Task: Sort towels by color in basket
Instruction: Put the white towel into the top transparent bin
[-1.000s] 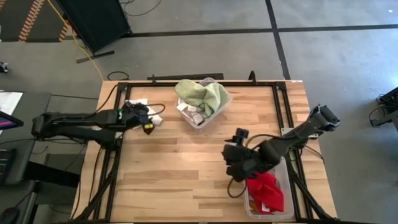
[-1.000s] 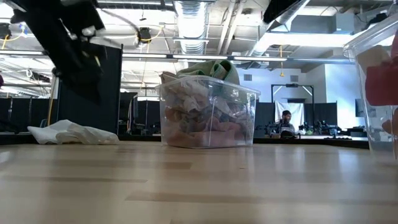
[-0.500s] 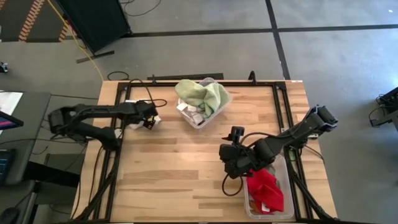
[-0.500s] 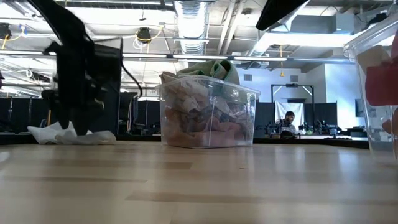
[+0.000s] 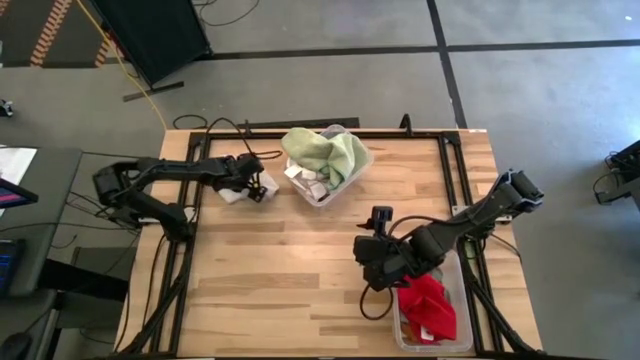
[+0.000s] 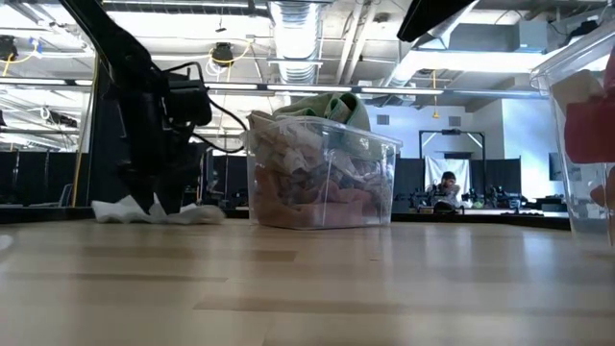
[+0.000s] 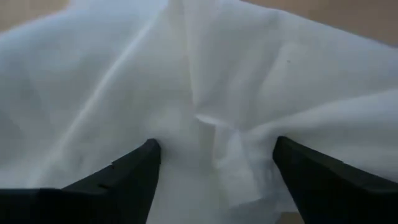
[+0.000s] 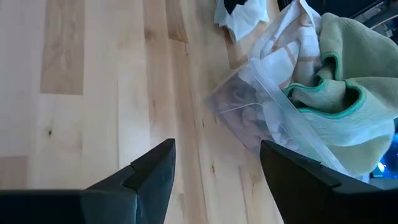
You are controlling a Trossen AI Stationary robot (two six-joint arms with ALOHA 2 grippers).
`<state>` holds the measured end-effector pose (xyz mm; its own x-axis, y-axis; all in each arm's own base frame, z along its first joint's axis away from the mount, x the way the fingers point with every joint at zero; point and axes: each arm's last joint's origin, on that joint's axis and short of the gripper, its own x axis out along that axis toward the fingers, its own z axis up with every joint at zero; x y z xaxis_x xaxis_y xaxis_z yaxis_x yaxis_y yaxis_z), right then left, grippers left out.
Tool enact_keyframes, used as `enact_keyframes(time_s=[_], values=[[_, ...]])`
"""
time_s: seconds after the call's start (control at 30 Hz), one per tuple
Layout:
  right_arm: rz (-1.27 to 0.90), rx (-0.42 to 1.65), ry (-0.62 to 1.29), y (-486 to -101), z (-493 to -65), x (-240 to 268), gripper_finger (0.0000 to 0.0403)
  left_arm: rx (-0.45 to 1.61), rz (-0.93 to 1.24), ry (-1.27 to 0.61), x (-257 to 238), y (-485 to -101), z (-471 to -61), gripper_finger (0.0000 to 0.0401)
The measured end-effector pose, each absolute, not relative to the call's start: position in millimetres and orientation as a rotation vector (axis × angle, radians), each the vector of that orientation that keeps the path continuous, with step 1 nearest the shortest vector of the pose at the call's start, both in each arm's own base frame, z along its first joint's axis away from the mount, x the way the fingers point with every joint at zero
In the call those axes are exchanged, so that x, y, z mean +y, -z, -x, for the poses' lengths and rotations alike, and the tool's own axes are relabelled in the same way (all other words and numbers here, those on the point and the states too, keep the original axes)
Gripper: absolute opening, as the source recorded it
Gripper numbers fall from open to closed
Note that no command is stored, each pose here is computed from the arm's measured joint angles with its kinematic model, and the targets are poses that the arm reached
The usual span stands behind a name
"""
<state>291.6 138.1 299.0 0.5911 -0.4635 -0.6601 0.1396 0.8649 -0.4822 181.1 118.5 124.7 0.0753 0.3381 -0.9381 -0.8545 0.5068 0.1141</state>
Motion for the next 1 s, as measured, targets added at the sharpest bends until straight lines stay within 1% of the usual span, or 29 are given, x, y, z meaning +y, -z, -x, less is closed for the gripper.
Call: enact_keyframes(time_s=[0.13, 0.27, 0.4, 0.57, 0.6, 0.77, 0.9, 1.0], values=[[0.398, 0.868, 0.363, -299, -292, 138, 0.0268, 1.164, 0.602, -0.876, 122, -124, -182, 0.0268], [0.396, 0.865, 0.364, -299, -292, 138, 0.0268, 1.175, 0.594, -0.827, 124, -124, -180, 0.0208], [0.392, 0.86, 0.364, -300, -293, 138, 0.0268, 1.185, 0.577, -0.791, 124, -124, -180, 0.0133], [0.39, 0.858, 0.364, -300, -293, 139, 0.0268, 1.198, 0.524, -0.745, 122, -124, -182, 0.0023], [0.39, 0.858, 0.364, -300, -293, 139, 0.0268, 1.2, 0.512, -0.738, 122, -124, -183, 0.0014], [0.39, 0.857, 0.363, -300, -293, 139, 0.0268, 1.175, 0.452, -0.699, 116, -135, -188, 0.0006], [0.389, 0.857, 0.364, -300, -293, 138, 0.0268, 1.144, 0.417, -0.644, 104, -157, -190, 0.0005], [0.387, 0.858, 0.369, -300, -294, 137, 0.0268, 1.024, 0.369, -0.607, 96, -187, -195, 0.0004]])
